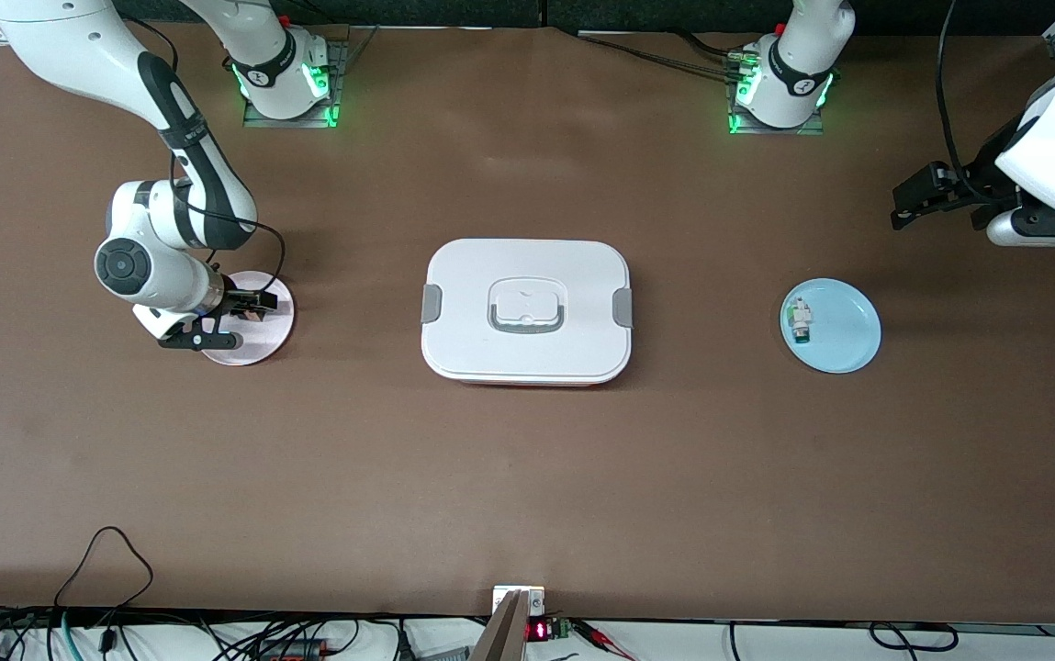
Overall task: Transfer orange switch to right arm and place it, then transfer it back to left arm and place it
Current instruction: 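Close the right gripper on the orange-and-black switch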
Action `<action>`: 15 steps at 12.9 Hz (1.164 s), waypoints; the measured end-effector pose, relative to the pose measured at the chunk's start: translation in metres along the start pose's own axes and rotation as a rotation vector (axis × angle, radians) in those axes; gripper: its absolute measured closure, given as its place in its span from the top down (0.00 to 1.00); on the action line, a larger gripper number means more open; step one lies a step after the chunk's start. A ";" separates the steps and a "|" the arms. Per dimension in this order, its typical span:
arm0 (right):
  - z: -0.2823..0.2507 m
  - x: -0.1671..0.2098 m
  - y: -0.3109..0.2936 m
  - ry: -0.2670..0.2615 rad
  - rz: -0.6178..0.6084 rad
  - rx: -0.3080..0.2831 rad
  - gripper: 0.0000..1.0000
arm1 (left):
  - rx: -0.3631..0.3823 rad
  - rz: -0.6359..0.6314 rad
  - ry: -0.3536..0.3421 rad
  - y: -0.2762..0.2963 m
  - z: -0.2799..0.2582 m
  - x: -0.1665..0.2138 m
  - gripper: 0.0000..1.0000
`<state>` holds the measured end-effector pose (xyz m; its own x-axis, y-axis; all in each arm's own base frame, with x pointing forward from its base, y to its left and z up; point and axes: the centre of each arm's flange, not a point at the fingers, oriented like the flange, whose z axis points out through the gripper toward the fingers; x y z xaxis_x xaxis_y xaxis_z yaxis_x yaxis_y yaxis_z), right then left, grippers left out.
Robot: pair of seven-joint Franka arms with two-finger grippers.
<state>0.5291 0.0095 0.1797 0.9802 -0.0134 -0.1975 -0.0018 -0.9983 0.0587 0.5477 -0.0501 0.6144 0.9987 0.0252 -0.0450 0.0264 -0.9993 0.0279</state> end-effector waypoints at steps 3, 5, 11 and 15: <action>0.002 -0.001 0.008 0.001 0.014 0.000 1.00 | 0.000 0.000 0.000 0.000 0.000 0.000 1.00; 0.002 0.000 0.014 0.004 0.026 0.001 1.00 | 0.000 -0.001 0.000 0.000 0.000 0.000 1.00; 0.002 0.000 0.016 0.007 0.029 0.002 0.99 | 0.000 -0.001 -0.001 -0.001 0.000 0.000 1.00; 0.003 0.001 0.015 0.011 0.029 0.002 0.89 | 0.000 -0.001 -0.002 -0.001 0.000 0.000 1.00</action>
<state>0.5292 -0.0061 0.1780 0.9819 -0.0413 -0.1850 -0.0303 -0.9976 0.0621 0.5475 -0.0492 0.6142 0.9985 0.0266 -0.0470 0.0279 -0.9992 0.0277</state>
